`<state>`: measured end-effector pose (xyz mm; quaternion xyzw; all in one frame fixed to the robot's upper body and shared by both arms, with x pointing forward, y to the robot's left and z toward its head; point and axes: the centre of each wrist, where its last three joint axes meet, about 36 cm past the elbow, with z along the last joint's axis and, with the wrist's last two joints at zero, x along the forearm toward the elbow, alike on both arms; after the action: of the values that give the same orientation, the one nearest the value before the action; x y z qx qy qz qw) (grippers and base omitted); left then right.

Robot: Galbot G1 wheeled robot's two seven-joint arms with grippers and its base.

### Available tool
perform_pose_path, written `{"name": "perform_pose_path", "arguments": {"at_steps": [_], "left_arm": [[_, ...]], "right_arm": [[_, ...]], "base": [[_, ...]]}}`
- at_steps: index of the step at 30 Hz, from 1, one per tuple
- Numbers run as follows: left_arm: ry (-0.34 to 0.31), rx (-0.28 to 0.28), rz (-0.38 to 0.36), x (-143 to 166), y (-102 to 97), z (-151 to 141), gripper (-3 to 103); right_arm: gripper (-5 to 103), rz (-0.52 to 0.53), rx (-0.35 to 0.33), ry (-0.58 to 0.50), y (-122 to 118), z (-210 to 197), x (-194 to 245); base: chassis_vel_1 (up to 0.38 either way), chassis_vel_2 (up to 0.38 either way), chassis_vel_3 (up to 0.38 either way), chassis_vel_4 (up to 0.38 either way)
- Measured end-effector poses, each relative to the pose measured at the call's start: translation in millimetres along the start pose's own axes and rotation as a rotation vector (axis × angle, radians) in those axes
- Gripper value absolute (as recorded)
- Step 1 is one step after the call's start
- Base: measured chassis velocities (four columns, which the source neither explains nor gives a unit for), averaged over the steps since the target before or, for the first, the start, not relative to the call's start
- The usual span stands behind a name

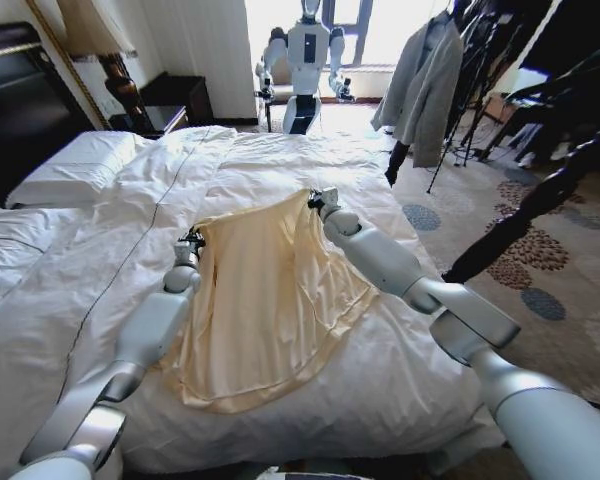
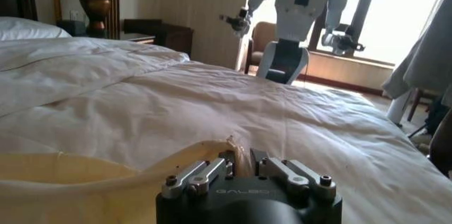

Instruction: Pick up the clothes from the bed and hang them on the clothes hanger.

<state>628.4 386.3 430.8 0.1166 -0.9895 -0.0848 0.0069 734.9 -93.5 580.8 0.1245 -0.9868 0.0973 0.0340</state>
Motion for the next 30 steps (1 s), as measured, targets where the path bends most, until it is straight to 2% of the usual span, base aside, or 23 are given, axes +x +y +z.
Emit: {"name": "perform_pose_path", "arguments": {"at_steps": [1, 2, 3, 4, 6, 7, 8, 9, 10, 13, 14, 15, 16, 17, 18, 19, 22, 25, 30], "left_arm": [[0.019, -0.015, 0.018, -1, 2.7, 5, 29], [0.019, -0.015, 0.018, -1, 2.7, 5, 29], [0.033, -0.032, 0.038, -2, 7.0, 7, 34], [0.033, -0.032, 0.038, -2, 7.0, 7, 34], [0.047, -0.052, 0.063, -2, 16.3, 4, 45], [0.058, -0.055, 0.079, 0, 20.1, 1, 51], [0.072, -0.058, 0.097, 2, 24.4, -3, 57], [0.082, -0.061, 0.113, 3, 29.0, -7, 57], [0.082, -0.061, 0.113, 3, 29.0, -7, 57], [0.108, -0.064, 0.165, 9, 43.8, -21, 74], [0.108, -0.064, 0.165, 9, 43.8, -21, 74], [0.114, -0.064, 0.188, 11, 49.5, -27, 79], [0.119, -0.061, 0.214, 13, 53.8, -32, 85], [0.122, -0.057, 0.236, 14, 58.1, -37, 85], [0.125, -0.049, 0.258, 15, 63.3, -43, 89], [0.125, -0.049, 0.258, 15, 63.3, -43, 89], [0.172, -0.017, 0.357, 22, 80.8, -68, 100], [0.193, -0.014, 0.388, 25, 88.6, -77, 100], [0.197, 0.008, 0.385, 29, 101.8, -84, 100]], "right_arm": [[21, -0.009, -0.044, 0.026, -1, -6, -4], [21, -0.009, -0.044, 0.026, -1, -6, -4], [27, -0.027, -0.11, 0.062, -5, -17, -8], [27, -0.027, -0.11, 0.062, -5, -17, -8], [37, -0.06, -0.205, 0.125, -13, -34, -12], [42, -0.078, -0.248, 0.16, -20, -42, -13], [42, -0.09, -0.288, 0.193, -28, -50, -15], [48, -0.095, -0.319, 0.218, -34, -55, -16], [48, -0.095, -0.319, 0.218, -34, -55, -16], [65, -0.089, -0.44, 0.327, -62, -75, -20], [65, -0.089, -0.44, 0.327, -62, -75, -20], [71, -0.081, -0.484, 0.363, -71, -80, -20], [71, -0.075, -0.52, 0.393, -78, -85, -20], [76, -0.068, -0.551, 0.419, -85, -88, -19], [82, -0.061, -0.583, 0.447, -92, -91, -18], [82, -0.061, -0.583, 0.447, -92, -91, -18], [96, -0.042, -0.661, 0.498, -107, -96, -11], [99, -0.038, -0.674, 0.511, -105, -95, -8], [100, -0.045, -0.663, 0.52, -98, -95, -1]], "base": [[0.0, 0.0, 0.0, 0.0], [0.0, 0.0, 0.0, 0.0], [0.0, 0.0, 0.0, 0.0], [0.0, 0.0, 0.0, 0.0], [0.0, 0.0, 0.0, 0.0], [0.0, 0.0, 0.0, 0.0], [0.0, 0.0, 0.0, 0.0], [0.0, 0.0, 0.0, 0.0], [0.0, 0.0, 0.0, 0.0], [0.0, 0.0, 0.0, 0.0], [0.0, 0.0, 0.0, 0.0], [0.0, 0.0, 0.0, 0.0], [0.0, 0.0, 0.0, 0.0], [0.0, 0.0, 0.0, 0.0], [0.0, 0.0, 0.0, 0.0], [0.0, 0.0, 0.0, 0.0], [0.0, 0.0, 0.0, 0.0], [0.0, 0.0, 0.0, 0.0], [0.0, 0.0, 0.0, 0.0]]}}
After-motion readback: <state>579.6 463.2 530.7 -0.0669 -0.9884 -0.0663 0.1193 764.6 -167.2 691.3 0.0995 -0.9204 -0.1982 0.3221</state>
